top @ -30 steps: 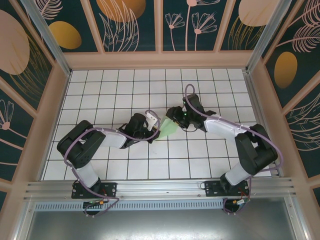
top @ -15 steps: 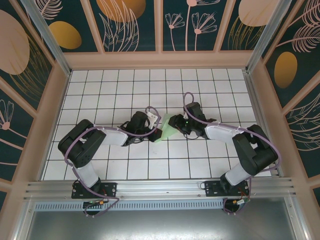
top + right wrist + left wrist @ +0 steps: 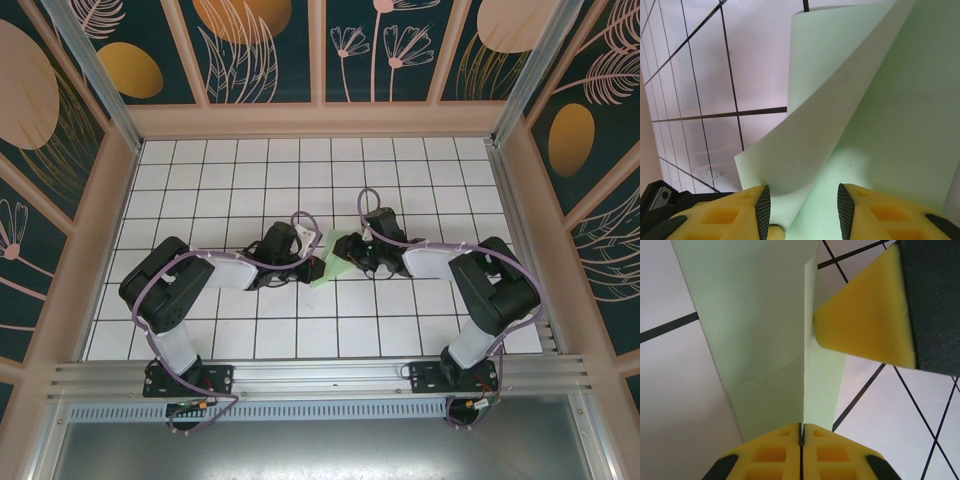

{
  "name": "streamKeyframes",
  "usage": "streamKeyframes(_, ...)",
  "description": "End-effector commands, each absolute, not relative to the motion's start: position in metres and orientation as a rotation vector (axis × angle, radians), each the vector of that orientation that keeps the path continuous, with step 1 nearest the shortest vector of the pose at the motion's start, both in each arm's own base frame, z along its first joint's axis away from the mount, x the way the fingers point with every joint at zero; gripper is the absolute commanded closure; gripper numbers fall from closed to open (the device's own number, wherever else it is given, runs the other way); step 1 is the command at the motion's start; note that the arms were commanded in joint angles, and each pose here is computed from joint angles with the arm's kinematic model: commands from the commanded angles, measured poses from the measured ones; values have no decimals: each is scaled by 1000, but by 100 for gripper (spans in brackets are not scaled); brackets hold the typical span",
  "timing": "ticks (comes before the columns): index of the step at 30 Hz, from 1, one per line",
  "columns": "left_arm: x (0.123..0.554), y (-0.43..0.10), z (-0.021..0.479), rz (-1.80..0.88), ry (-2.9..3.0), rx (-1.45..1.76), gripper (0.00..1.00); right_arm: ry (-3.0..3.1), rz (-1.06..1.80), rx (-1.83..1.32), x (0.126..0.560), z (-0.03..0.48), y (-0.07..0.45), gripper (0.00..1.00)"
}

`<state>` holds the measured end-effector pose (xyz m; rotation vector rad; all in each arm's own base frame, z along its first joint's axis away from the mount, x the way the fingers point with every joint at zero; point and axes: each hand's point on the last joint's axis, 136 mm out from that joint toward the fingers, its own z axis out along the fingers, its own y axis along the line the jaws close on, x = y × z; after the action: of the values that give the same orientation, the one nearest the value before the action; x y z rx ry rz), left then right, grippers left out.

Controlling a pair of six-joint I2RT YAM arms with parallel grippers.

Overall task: Fold a paper plane with a square sheet of paper (pick it up from the middle)
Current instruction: Fourth fold the wing at the center of the table.

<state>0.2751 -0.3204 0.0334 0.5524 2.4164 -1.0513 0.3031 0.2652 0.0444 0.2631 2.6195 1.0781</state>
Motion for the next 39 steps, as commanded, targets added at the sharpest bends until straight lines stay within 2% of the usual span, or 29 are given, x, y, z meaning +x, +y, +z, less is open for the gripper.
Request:
streamKeyframes(1, 274, -326, 33, -1088, 2445, 533, 91, 2596, 1093, 237, 308, 45, 268, 58)
streamKeyframes(17, 273, -325, 28, -1126, 2472, 497, 87, 2640, 1062, 254, 307, 28, 266, 59)
streamKeyframes(32, 284, -316, 48, -1090, 2454, 433, 56, 2740, 971, 316, 298, -1, 257, 52)
streamKeyframes(39, 299, -301, 74, -1087, 2410, 303, 49, 2766, 926, 327, 297, -6, 253, 50)
